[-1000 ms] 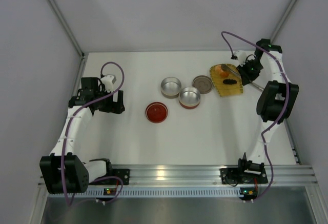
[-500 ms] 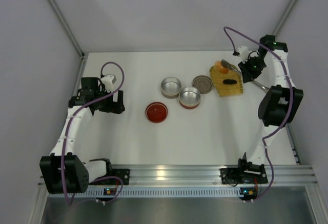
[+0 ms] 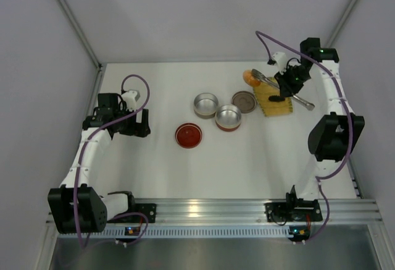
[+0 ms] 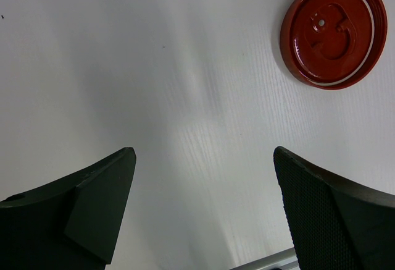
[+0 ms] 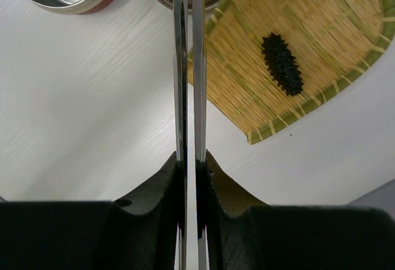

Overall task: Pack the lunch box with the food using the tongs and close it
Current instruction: Place the fake food in the packing box.

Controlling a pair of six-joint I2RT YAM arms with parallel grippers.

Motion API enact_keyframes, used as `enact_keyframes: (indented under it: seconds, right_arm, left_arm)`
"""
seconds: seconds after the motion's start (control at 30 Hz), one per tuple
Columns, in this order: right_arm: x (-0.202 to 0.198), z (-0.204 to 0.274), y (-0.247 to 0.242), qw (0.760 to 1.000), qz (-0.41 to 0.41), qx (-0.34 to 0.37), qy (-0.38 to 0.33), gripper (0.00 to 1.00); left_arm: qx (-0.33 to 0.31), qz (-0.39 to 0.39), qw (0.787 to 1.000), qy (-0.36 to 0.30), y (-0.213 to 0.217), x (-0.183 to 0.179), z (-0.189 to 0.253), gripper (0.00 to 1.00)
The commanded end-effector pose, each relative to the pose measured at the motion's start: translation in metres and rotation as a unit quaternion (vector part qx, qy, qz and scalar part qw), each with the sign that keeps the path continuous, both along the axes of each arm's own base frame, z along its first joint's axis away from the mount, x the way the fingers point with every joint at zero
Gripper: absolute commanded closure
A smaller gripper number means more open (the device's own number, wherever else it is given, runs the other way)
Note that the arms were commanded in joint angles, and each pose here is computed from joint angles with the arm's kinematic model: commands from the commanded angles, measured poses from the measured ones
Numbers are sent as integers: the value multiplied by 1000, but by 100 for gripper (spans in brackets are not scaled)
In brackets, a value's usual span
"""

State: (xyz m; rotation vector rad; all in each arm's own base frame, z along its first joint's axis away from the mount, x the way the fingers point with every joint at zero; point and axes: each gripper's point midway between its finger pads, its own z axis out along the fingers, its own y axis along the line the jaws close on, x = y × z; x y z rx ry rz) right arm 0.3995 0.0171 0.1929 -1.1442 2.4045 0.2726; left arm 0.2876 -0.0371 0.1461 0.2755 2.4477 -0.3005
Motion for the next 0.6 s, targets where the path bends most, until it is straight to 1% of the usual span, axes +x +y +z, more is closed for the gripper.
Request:
enact_keyframes:
  seconds: [0.0, 0.3, 0.47, 0.57]
  right_arm:
    - [-19, 17, 43, 999, 35, 25, -1, 100]
    - [-26, 12, 108, 996, 80, 29, 1, 100]
    - [-29, 1, 144, 994, 98, 37, 8, 100]
    - [-27, -7, 157, 994, 104, 39, 10, 100]
  left_arm:
    - [-6, -4, 1000, -23, -3, 12, 11, 2]
    - [-4, -4, 1000, -21, -2, 12, 7, 2]
    - [-2, -3, 1000, -19, -1, 11, 2, 2]
    - [-1, -2, 1000, -18, -1, 11, 1, 2]
